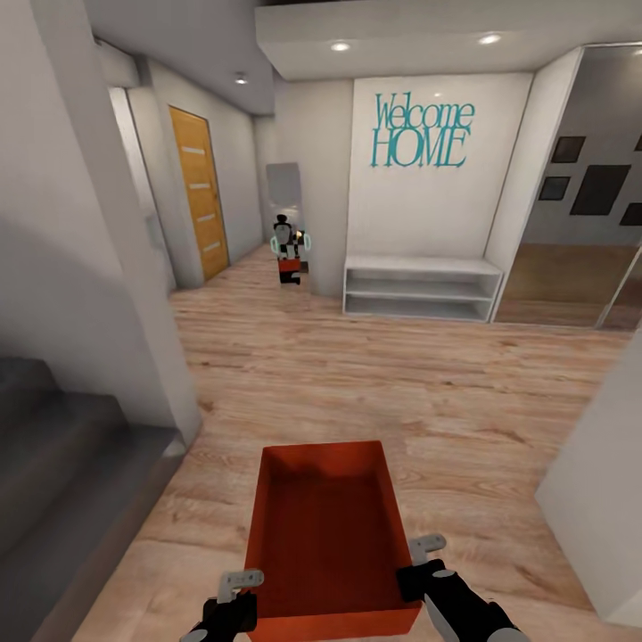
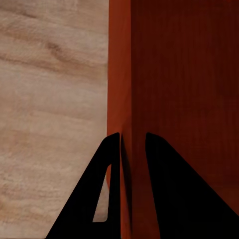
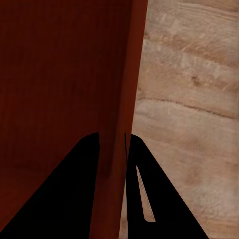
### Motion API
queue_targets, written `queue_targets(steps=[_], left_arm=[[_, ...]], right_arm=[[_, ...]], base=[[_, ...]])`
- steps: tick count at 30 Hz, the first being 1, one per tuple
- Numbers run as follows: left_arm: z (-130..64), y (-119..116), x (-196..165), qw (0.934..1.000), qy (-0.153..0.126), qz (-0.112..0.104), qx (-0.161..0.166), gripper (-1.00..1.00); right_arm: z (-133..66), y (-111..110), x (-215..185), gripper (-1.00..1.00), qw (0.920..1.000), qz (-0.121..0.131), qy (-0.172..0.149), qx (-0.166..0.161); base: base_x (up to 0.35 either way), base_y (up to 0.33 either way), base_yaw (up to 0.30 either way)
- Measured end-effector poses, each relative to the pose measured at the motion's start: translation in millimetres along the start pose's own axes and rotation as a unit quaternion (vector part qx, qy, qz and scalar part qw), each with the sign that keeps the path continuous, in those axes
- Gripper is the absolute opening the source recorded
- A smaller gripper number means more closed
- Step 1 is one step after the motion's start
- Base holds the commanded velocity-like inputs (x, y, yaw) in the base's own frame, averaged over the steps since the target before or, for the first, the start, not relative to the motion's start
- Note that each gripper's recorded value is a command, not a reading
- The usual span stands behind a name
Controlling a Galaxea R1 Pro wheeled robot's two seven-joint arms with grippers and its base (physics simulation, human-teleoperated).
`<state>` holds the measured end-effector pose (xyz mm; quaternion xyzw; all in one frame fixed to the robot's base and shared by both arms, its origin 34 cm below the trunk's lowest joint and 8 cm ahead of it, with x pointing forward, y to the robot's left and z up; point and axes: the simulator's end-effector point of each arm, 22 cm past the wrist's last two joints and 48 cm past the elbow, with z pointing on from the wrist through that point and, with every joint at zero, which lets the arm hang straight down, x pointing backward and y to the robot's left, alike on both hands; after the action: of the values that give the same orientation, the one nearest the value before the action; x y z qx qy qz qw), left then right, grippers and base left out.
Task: Move the two storage containers from the living room to the garage. In the garage, place one container on the floor and stack the other container on top of it (either order is fine).
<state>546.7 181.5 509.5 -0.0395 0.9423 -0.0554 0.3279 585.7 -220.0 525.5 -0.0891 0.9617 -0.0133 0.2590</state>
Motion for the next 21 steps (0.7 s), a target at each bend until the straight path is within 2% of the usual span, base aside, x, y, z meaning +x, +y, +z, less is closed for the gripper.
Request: queue_targets(steps=[21], left_arm=[[0.0, 0.0, -0.1, 1.0, 0.0, 0.0, 0.0, -1.0]], right_arm=[[0.0, 0.0, 0.0, -1.0, 1.0, 0.0, 0.0, 0.0]], base=[[0.343, 0.0, 0.0]])
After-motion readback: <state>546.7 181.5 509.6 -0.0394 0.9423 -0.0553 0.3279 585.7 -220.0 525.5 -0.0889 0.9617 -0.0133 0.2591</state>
